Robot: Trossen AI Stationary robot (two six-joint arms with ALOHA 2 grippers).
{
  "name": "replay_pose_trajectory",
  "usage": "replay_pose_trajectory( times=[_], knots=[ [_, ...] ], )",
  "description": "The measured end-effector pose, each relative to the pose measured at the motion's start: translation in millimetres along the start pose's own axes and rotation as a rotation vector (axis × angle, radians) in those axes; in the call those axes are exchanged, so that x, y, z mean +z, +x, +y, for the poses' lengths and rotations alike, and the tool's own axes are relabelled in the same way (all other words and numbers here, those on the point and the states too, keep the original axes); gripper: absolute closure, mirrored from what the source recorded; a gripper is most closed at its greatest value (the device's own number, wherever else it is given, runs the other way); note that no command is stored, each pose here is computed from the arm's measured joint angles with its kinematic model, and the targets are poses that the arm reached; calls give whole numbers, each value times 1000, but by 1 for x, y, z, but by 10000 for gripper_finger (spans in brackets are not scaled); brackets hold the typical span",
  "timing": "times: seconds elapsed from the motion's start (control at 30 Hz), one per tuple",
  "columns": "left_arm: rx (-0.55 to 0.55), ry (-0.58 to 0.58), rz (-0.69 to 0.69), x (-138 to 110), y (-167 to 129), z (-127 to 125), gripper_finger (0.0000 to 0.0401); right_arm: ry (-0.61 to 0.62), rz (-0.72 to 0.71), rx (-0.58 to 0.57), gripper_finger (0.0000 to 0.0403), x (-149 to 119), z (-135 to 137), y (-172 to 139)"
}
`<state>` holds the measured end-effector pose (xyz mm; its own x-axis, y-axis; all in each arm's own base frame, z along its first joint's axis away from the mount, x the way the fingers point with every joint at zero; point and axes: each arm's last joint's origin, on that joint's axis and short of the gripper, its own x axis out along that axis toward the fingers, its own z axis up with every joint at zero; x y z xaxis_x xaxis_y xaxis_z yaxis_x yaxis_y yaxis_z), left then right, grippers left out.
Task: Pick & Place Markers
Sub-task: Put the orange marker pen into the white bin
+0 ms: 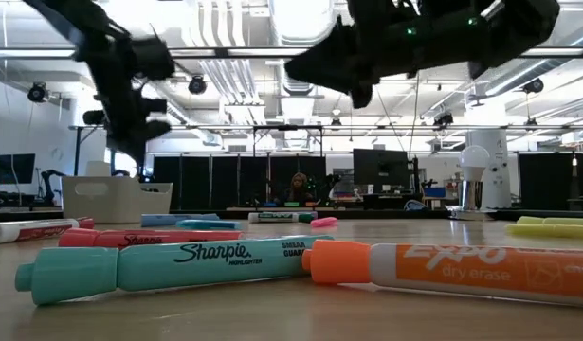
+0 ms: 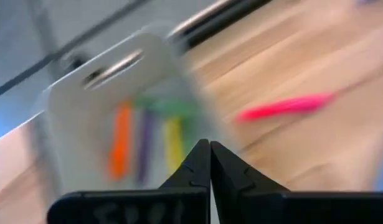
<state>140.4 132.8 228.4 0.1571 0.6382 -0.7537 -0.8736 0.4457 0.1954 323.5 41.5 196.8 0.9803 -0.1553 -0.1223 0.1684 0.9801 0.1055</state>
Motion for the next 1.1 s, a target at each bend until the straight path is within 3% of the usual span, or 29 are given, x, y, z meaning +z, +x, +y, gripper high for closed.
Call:
replay_pose_trajectory(
  times=[0.2, 0.37, 0.57, 0.93, 1.1],
  knots=[
    [-308, 44, -338, -35, -13, -30, 399, 48, 191, -19, 323, 4, 6, -20],
    [-616, 62, -610, -66, -15, -53, 400, 53, 410, -71, 294, 7, 29, -36],
    [-811, 40, -857, -95, -18, -61, 401, 117, 651, -104, 251, 9, 74, -52],
    [-817, 74, -883, -103, -15, -61, 401, 174, 859, -222, 206, -5, 157, -33],
    [-815, 78, -876, -103, -14, -61, 401, 233, 972, -180, 202, -17, 180, -8]
  ],
)
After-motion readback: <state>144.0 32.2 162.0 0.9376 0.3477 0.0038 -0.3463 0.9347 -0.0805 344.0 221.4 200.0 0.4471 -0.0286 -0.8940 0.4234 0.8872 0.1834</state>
